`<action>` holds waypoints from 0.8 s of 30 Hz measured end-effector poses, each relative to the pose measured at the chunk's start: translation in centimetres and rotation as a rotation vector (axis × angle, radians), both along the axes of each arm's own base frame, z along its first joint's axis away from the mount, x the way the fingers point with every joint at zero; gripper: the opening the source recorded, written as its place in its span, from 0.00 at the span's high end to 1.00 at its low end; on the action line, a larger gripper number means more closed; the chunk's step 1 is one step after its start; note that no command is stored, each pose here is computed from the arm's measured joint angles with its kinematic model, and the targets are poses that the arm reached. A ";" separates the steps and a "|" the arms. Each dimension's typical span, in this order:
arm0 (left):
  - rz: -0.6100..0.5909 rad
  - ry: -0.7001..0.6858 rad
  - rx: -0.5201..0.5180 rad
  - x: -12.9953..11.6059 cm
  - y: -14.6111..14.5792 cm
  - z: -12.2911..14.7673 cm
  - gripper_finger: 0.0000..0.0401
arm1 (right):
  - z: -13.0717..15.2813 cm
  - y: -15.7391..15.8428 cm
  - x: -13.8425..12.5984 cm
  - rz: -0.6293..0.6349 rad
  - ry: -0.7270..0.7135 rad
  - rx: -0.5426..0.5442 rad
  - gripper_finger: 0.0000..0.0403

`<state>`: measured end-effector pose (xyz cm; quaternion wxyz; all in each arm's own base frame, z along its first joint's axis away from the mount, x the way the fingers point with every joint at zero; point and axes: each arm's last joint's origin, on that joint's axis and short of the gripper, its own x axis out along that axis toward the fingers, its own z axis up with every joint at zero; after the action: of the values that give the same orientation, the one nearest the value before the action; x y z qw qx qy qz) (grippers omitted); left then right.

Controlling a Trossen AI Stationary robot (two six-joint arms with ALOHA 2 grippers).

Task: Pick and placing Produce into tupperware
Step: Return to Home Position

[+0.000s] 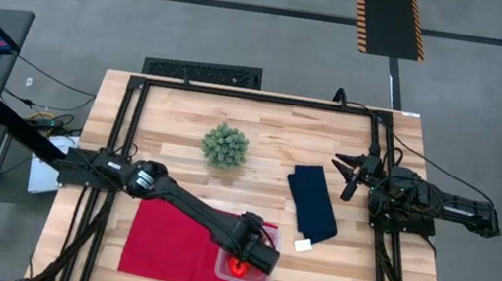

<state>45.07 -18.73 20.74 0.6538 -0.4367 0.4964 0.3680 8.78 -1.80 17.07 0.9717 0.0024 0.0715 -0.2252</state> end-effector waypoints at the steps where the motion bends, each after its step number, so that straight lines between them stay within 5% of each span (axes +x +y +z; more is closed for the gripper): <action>1: 0.000 -0.005 0.006 -0.2 0.0 0.4 0.01 | 0.0 0.0 0.0 0.000 0.000 0.000 0.70; 17: 0.016 -0.154 0.455 -5.6 -0.6 7.9 0.01 | 0.0 0.0 0.0 0.000 0.000 0.000 0.70; 24: -0.058 -0.225 0.588 -6.7 -1.2 9.7 0.18 | 0.0 0.0 0.0 0.000 0.000 0.000 0.70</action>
<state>38.39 -19.88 30.42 0.8131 -0.2527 0.3057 0.4262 8.78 -1.81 17.07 0.9717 0.0024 0.0715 -0.2253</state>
